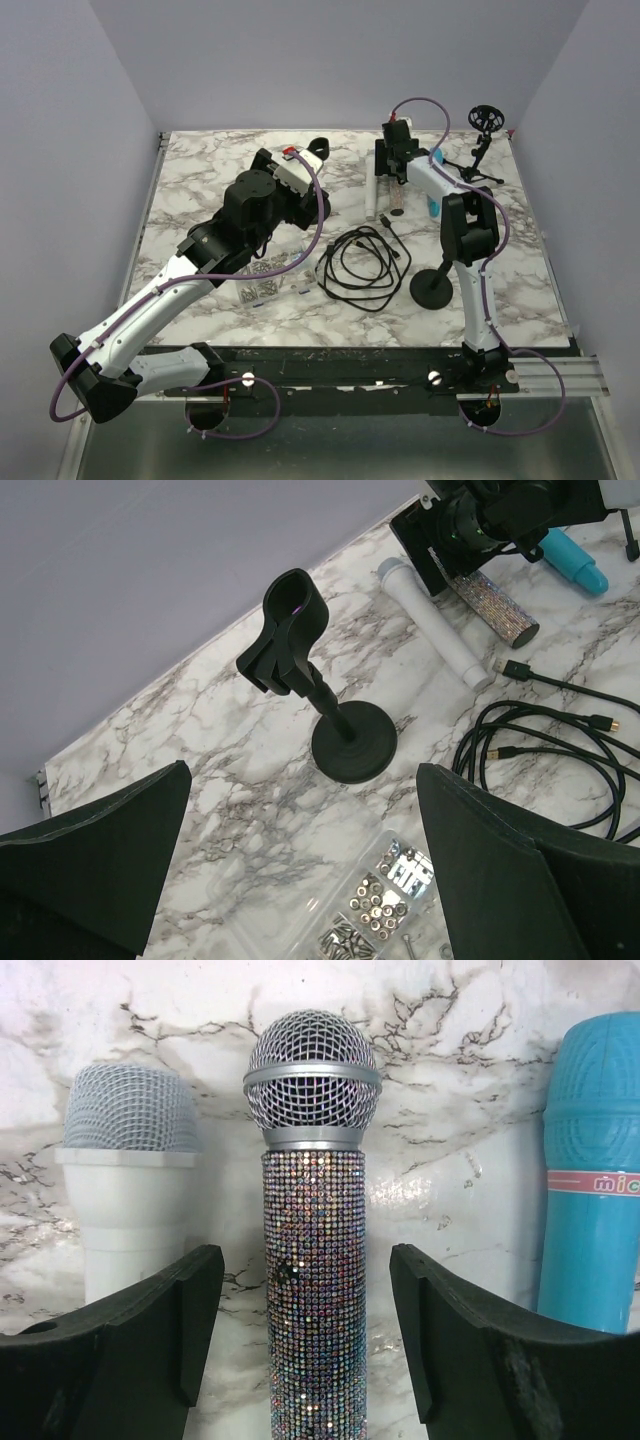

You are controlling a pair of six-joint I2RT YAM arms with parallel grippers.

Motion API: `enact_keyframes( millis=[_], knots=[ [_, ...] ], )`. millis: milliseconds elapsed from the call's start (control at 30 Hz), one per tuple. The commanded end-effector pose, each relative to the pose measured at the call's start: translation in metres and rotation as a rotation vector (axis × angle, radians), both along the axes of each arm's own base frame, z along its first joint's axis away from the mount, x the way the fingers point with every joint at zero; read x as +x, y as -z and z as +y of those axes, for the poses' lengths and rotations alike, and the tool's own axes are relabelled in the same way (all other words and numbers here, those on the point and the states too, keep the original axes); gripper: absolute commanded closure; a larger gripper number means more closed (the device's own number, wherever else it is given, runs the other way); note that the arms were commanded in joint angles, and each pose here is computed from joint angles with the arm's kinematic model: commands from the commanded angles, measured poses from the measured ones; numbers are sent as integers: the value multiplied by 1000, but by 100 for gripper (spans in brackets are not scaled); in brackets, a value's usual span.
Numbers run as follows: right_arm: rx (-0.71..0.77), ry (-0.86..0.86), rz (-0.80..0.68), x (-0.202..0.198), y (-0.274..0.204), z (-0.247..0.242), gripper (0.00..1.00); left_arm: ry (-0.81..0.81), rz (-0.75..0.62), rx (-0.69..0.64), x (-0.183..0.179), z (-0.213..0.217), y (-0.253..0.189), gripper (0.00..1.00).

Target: Remove the microphone from the stand

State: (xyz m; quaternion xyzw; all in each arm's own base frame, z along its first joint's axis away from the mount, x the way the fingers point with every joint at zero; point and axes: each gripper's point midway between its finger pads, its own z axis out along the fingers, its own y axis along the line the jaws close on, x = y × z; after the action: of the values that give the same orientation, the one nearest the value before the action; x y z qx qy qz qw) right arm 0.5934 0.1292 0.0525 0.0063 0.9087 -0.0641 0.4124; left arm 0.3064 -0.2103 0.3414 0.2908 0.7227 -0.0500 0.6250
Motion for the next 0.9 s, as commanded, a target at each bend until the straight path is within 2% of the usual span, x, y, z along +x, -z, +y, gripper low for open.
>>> enact_keyframes(
  millis=[0,267,467,667,700,800,867],
  knots=[
    [11,-14,-9,3,-16,2,25,13,-2,-19,0,-2,-2,1],
    [25,-15,-84,-4,-79,-1,23,27,2,-48,-2,-4,-5,2],
    [60,-16,-124,-32,-130,-7,22,72,7,-190,-9,-2,-25,1],
    [167,-65,-218,-84,-197,-6,17,89,-31,-411,-18,15,-61,1],
    [181,-74,-231,-95,-203,-7,10,91,-50,-432,-21,17,-67,1],
    [215,-59,-331,-129,-246,-20,0,82,-85,-482,-28,25,-83,1],
    [241,-48,-392,-154,-272,-28,0,75,-100,-519,-33,31,-92,1]
  ],
)
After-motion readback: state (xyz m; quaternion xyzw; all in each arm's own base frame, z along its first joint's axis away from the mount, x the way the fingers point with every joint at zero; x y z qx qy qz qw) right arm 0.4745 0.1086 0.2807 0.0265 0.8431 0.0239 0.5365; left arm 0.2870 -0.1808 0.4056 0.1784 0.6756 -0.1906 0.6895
